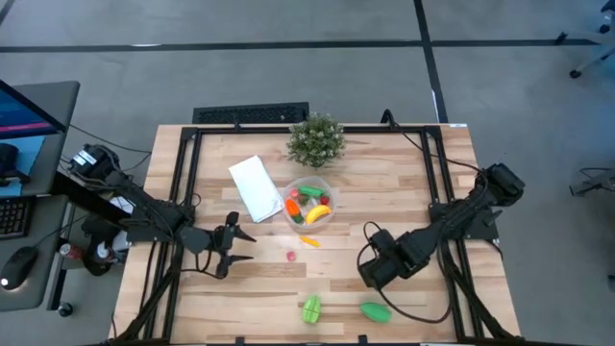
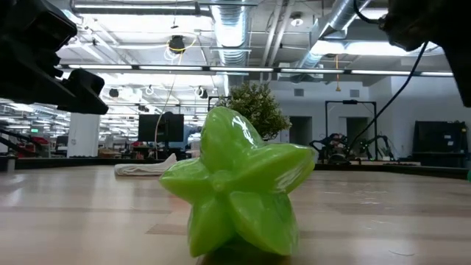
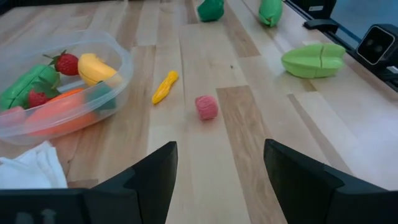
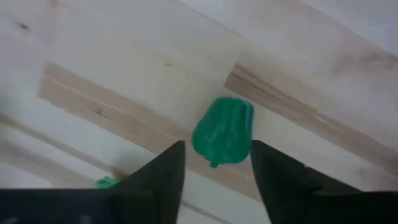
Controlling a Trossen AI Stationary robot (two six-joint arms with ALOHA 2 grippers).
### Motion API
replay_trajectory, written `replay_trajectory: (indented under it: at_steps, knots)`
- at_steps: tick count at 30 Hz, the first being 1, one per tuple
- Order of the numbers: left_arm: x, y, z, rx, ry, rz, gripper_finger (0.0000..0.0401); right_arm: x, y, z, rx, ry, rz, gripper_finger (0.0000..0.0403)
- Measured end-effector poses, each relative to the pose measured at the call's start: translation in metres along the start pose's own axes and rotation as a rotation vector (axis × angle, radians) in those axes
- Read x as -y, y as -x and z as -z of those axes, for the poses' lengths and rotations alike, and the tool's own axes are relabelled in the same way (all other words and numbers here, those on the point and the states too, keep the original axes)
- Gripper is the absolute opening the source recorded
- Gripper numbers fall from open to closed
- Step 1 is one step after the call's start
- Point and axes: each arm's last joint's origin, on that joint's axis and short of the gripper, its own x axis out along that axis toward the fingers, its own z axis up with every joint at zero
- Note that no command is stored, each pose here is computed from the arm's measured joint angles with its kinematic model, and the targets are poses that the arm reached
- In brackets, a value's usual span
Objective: Pick and placing Produce into tupperware
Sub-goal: Put the green bell pepper into the transparent bin
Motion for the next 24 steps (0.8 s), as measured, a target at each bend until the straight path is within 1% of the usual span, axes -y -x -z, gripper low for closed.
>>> replay_trajectory:
  at_steps: [5,9,13,19,24]
  knots:
    - [0.003,0.001,0.000,0.000,-0.001,0.014,0.0231,-0.003,0.000,-0.004,-0.032,-0.017,-0.029,0.0258]
    - [0.004,0.001,0.001,0.000,-0.004,0.019,0.0231,-0.003,0.000,-0.002,-0.040,-0.038,-0.026,0.0296]
    - [0.004,0.001,0.001,0.001,-0.004,0.017,0.0231,0.000,-0.003,0.000,-0.040,-0.069,-0.003,0.0311]
    - [0.003,0.001,0.001,0.001,-0.004,0.014,0.0231,0.004,-0.008,0.007,-0.035,-0.092,0.014,0.0313]
    - [0.003,0.001,0.001,0.001,-0.004,0.014,0.0231,0.004,-0.009,0.009,0.005,-0.100,0.017,0.0313]
